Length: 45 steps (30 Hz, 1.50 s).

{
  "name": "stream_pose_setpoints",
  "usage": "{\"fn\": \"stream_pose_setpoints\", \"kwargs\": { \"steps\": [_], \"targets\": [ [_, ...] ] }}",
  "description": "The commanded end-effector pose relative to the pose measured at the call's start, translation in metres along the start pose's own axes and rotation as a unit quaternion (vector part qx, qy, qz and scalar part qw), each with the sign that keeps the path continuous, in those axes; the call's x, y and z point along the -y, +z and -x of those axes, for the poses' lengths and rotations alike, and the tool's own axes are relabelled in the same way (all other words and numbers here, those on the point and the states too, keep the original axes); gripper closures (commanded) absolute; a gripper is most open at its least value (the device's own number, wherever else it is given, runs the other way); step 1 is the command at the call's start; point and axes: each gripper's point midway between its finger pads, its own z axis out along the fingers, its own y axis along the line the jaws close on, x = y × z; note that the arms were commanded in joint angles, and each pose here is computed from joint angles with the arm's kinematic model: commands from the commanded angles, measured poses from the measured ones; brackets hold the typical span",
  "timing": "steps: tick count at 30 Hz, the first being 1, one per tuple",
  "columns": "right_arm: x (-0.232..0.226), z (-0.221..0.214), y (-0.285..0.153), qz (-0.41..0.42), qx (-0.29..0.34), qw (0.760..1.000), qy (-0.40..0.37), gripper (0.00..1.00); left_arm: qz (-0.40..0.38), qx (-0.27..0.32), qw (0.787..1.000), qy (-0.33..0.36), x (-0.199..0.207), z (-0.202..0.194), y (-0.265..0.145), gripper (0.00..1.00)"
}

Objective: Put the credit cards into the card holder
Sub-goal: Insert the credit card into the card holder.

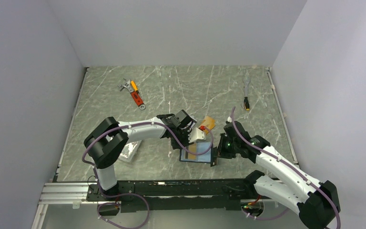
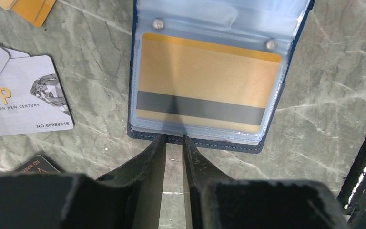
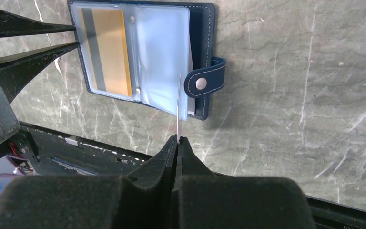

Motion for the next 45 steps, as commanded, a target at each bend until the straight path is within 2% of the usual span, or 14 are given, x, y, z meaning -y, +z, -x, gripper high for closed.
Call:
{"fn": "stream_pose_setpoints", "kwargs": {
  "steps": [1, 18, 26, 38, 45],
  "targets": [
    [-0.011, 0.002, 0.002, 0.016, 0.003, 1.0, -0.001, 1.0, -0.004, 0.008, 1.0, 0.012, 0.001, 0.01, -0.003, 0.76],
    [0.002, 0.001, 0.027, -0.029, -0.013, 0.999, -0.009, 1.0, -0.001, 0.011, 1.0, 0.018, -0.001, 0.012, -0.007, 0.78],
    [0.0, -0.003, 0.038, -0.02, -0.02, 1.0, -0.005, 1.0, -0.004, 0.008, 1.0, 0.02, 0.0, 0.009, -0.005, 0.79],
    [0.023, -0.001, 0.027, -0.085, -0.005, 0.996, 0.015, 1.0, -0.004, 0.022, 0.999, 0.029, -0.002, 0.023, -0.013, 0.81],
    [0.017, -0.011, 0.039, -0.064, -0.033, 0.997, 0.012, 1.0, -0.01, 0.024, 0.999, 0.032, -0.002, 0.027, -0.015, 0.81]
  ]
}}
